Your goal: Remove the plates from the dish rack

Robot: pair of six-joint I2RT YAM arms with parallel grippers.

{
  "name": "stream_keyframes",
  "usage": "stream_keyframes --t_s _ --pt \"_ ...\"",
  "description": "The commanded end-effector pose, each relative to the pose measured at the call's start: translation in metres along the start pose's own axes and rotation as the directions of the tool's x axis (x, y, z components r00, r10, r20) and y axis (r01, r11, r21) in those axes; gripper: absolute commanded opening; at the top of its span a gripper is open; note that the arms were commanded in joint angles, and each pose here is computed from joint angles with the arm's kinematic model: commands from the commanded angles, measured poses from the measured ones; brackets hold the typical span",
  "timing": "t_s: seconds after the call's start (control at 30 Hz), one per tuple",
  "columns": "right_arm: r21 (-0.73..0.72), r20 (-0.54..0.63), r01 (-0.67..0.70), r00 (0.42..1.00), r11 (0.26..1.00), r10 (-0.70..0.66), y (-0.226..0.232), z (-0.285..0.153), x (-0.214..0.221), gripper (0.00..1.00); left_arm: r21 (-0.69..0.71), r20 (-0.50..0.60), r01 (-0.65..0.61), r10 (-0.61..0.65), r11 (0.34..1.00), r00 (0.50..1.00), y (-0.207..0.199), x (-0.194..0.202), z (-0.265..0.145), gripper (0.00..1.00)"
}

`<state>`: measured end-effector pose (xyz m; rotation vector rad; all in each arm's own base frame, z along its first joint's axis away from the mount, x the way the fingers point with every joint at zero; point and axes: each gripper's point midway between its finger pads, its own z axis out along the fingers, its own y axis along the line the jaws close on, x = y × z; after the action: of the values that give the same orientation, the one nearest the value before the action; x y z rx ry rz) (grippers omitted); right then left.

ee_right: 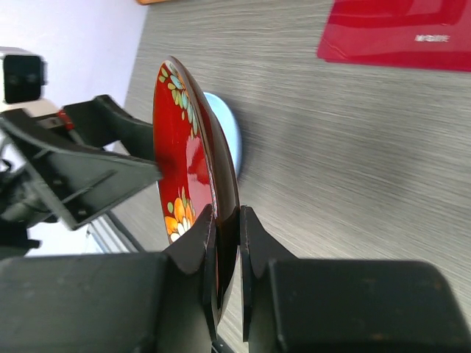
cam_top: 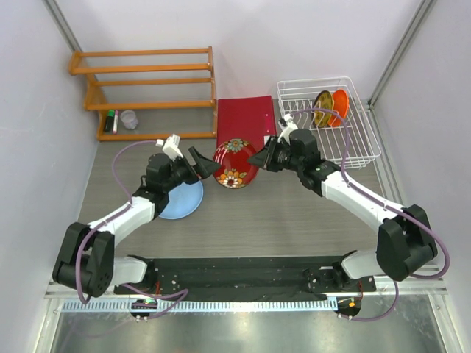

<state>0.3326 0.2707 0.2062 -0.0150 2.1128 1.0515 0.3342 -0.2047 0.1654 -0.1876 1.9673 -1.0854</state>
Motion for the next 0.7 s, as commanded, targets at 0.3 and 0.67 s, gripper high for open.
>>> stream_keyframes --t_s 0.3,0.67 --pt "-0.28 0.0 -0.068 0.997 0.958 0.071 0.06 0.011 -0.006 0.01 0.107 0.037 0.002 -0.006 0.994 0.999 -0.021 0.001 0.015 0.35" --pt "-0.28 -0.048 -0.106 0.994 0.954 0.096 0.053 0.023 0.009 0.25 0.019 0.046 -0.045 0.044 0.999 0.998 -0.007 0.001 0.006 0.0"
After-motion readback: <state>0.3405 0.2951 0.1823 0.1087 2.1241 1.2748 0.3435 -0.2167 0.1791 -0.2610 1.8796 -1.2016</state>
